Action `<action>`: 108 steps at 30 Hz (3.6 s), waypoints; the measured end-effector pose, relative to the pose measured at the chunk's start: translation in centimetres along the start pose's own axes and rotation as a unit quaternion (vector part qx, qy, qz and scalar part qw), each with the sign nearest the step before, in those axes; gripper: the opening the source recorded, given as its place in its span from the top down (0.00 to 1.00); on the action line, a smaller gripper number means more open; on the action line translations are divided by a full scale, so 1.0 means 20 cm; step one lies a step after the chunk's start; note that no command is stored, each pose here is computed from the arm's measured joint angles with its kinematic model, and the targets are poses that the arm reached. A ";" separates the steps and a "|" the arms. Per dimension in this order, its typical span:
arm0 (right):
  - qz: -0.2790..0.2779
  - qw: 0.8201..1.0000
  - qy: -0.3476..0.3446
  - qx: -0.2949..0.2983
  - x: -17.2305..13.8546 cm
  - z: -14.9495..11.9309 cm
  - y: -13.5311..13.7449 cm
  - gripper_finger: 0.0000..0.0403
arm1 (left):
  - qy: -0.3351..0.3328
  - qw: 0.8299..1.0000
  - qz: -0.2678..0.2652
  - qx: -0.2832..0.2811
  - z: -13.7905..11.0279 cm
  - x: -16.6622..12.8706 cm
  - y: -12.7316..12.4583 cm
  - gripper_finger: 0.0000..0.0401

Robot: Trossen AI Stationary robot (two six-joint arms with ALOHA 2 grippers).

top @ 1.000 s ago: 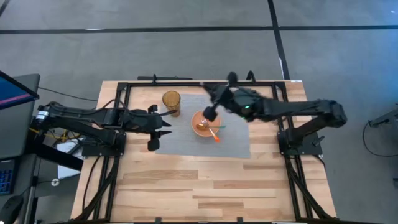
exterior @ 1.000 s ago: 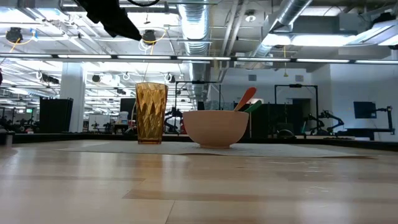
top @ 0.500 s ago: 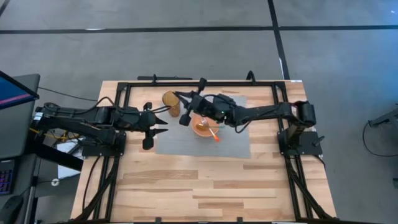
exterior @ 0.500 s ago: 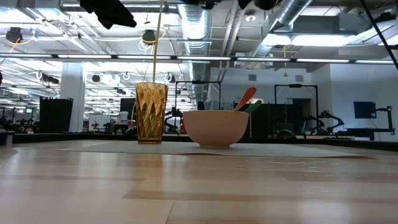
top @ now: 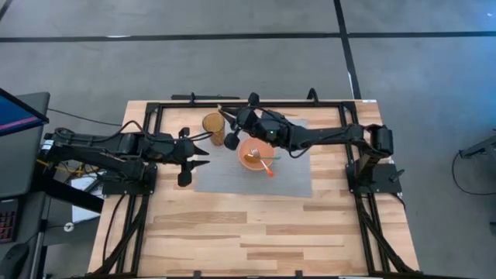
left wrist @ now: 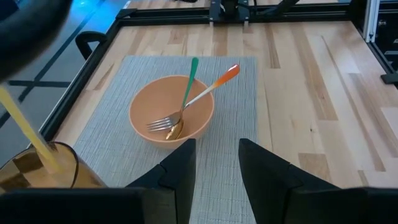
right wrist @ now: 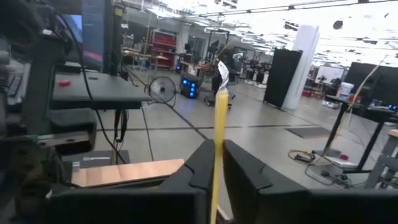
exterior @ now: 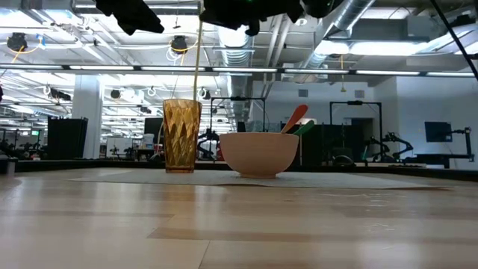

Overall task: Pick & Place Utensil
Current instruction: Put the yellow straw into the orange cup on the gray mat, then return to Home Position

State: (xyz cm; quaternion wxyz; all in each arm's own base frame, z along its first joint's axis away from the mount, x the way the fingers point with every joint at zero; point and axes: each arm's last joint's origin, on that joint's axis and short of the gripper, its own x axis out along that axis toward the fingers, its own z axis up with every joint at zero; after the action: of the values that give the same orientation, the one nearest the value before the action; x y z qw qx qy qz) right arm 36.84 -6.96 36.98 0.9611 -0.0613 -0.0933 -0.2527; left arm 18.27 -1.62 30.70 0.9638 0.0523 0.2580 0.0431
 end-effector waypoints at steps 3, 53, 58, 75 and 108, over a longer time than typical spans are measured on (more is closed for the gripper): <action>0.001 1.000 0.000 0.010 0.00 0.00 0.00 0.87 | 0.000 1.000 0.000 0.000 0.00 0.00 0.00 0.69; 0.201 0.979 0.019 0.011 -1.36 -0.17 -0.30 0.71 | -0.308 0.944 0.108 -0.053 -0.46 -0.37 0.10 0.69; 0.229 0.973 -0.030 0.026 -1.44 -0.22 -0.34 0.71 | -0.342 0.931 0.112 -0.055 -0.50 -0.38 0.10 0.69; 0.235 0.969 -0.053 0.052 -1.55 -0.41 -0.35 0.71 | -0.362 0.923 0.119 -0.045 -0.60 -0.25 0.07 0.69; 0.257 0.964 0.008 0.065 -1.54 -0.65 -0.29 0.71 | -0.295 0.948 0.121 -0.017 -0.79 -0.04 0.03 0.69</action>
State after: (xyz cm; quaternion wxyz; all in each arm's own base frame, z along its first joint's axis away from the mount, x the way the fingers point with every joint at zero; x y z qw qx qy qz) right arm 9.57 0.55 18.22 0.9963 -0.0188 -0.0833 0.0094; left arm 9.56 0.12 17.65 0.9852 0.0771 -0.0464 0.1461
